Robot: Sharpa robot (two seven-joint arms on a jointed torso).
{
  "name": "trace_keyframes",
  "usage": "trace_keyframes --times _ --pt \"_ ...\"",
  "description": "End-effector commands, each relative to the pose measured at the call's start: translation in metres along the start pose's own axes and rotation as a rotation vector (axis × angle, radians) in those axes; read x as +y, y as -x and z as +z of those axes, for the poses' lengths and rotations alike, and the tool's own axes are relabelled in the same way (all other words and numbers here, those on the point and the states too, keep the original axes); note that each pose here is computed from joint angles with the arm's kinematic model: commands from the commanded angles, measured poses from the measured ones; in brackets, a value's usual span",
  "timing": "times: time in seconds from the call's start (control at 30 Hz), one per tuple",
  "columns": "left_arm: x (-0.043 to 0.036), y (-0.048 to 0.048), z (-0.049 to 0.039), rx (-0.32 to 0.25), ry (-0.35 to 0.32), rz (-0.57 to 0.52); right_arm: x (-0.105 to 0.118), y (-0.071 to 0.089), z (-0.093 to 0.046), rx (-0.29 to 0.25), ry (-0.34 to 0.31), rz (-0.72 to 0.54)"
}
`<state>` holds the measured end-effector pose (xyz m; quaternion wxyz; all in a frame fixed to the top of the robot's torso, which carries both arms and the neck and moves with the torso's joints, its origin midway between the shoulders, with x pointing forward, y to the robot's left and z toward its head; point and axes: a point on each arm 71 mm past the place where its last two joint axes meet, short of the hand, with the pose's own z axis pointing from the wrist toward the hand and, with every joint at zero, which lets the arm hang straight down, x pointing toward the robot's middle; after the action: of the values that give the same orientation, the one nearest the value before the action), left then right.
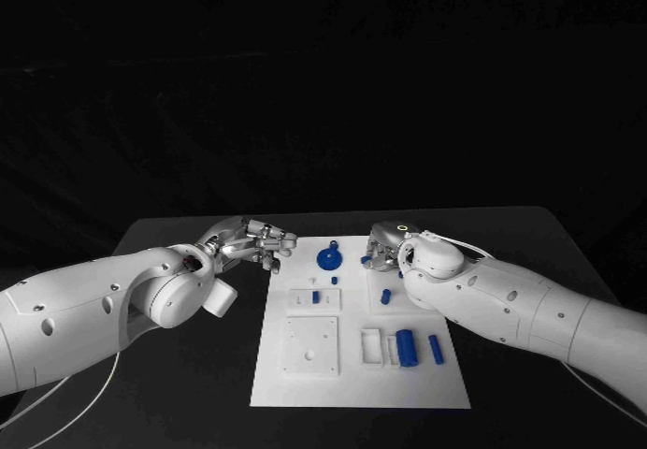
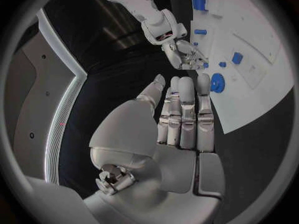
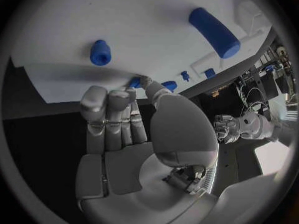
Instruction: Assemble the parts on the task board
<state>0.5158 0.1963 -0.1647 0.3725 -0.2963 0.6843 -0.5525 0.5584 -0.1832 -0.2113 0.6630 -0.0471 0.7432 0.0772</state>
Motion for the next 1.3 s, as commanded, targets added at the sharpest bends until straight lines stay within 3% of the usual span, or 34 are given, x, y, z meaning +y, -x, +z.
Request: trace_keyframes --times 0.03,0.8,1.3 --pt "-0.0016 -0.0013 0.0000 0.005 -0.008 0.005 0.000 -0.006 0.000 0.028 0.008 -0.017" --pt "-0.0012 -0.0008 0.0003 0.002 -0.003 0.008 0.005 -0.018 0.000 0.063 0.039 -0.077" --pt "-0.0005 0.0027 0.0005 -0.013 -0.003 0.014 0.008 -0.010 -0.001 -0.045 0.055 -0.033"
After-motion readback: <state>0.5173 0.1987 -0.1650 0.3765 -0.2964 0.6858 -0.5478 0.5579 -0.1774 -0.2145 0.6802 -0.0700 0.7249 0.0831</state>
